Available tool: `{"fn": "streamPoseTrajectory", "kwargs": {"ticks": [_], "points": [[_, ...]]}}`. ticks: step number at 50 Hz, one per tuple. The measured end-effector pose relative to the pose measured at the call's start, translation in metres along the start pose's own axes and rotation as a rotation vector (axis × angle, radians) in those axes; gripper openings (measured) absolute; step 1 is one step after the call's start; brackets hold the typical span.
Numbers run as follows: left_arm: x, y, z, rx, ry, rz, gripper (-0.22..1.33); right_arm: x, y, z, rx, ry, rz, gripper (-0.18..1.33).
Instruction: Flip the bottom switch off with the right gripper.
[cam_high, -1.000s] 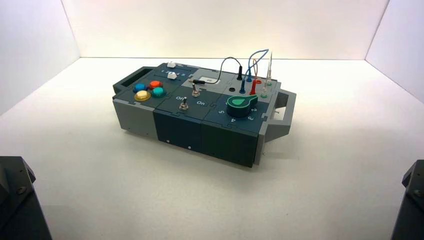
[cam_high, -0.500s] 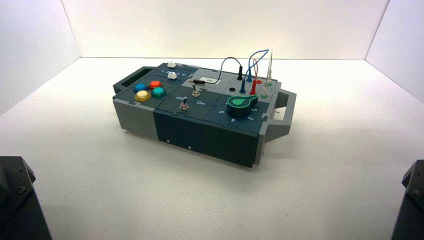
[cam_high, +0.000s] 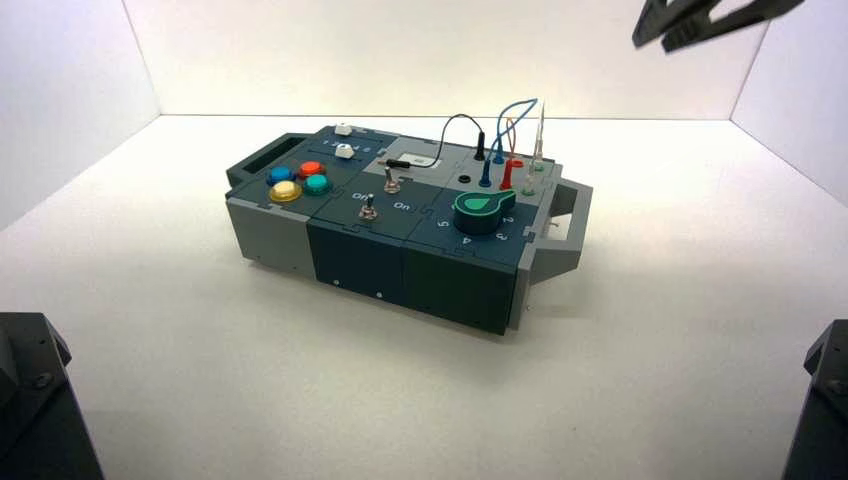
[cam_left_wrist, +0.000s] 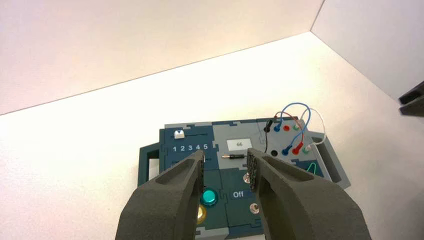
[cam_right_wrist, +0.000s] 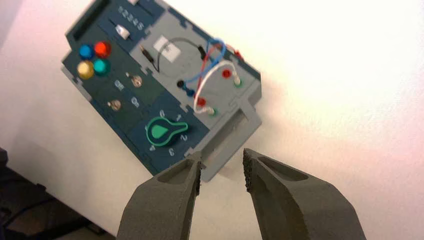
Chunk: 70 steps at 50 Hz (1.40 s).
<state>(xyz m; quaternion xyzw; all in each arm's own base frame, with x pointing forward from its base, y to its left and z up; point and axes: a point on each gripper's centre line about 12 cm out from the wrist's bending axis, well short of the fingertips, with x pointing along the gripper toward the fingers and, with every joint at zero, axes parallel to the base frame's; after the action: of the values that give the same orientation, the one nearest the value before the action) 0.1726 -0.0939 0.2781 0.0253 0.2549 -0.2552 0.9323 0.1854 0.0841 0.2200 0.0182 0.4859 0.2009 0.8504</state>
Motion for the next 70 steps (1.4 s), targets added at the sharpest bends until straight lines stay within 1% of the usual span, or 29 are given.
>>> {"fn": "streamPoseTrajectory", "kwargs": {"ticks": [6, 12, 24, 25, 36, 40, 48, 55, 64, 70], "points": [[-0.003, -0.001, 0.002, 0.002, -0.020, -0.001, 0.94, 0.016, -0.005, -0.007, 0.020, 0.061, -0.010, 0.91], [-0.003, 0.000, 0.002, 0.000, -0.021, 0.000, 0.94, 0.028, -0.007, -0.008, 0.032, 0.092, -0.016, 0.91], [-0.002, -0.002, 0.002, 0.003, -0.015, -0.006, 0.94, 0.057, -0.014, -0.013, 0.085, 0.161, -0.027, 0.91], [-0.002, -0.002, 0.002, 0.005, -0.015, -0.005, 0.94, 0.058, -0.015, -0.013, 0.084, 0.162, -0.027, 0.91], [-0.002, -0.002, 0.002, 0.004, -0.016, -0.007, 0.94, 0.088, -0.022, -0.024, 0.125, 0.260, -0.044, 0.94], [-0.001, -0.002, 0.002, 0.004, -0.013, -0.005, 0.94, 0.094, -0.024, -0.027, 0.137, 0.281, -0.049, 0.95], [-0.002, -0.002, 0.002, 0.003, -0.016, -0.006, 0.94, 0.104, -0.021, -0.029, 0.124, 0.303, -0.048, 1.01], [-0.002, -0.002, 0.002, 0.003, -0.018, -0.006, 0.94, 0.115, -0.015, -0.026, 0.096, 0.319, -0.041, 1.02], [-0.002, -0.002, 0.003, 0.005, -0.022, -0.005, 0.94, 0.132, -0.017, -0.024, 0.101, 0.341, -0.052, 1.03], [-0.002, -0.002, 0.003, 0.007, -0.024, -0.005, 0.94, 0.142, -0.021, -0.029, 0.109, 0.366, -0.064, 1.04]]}}
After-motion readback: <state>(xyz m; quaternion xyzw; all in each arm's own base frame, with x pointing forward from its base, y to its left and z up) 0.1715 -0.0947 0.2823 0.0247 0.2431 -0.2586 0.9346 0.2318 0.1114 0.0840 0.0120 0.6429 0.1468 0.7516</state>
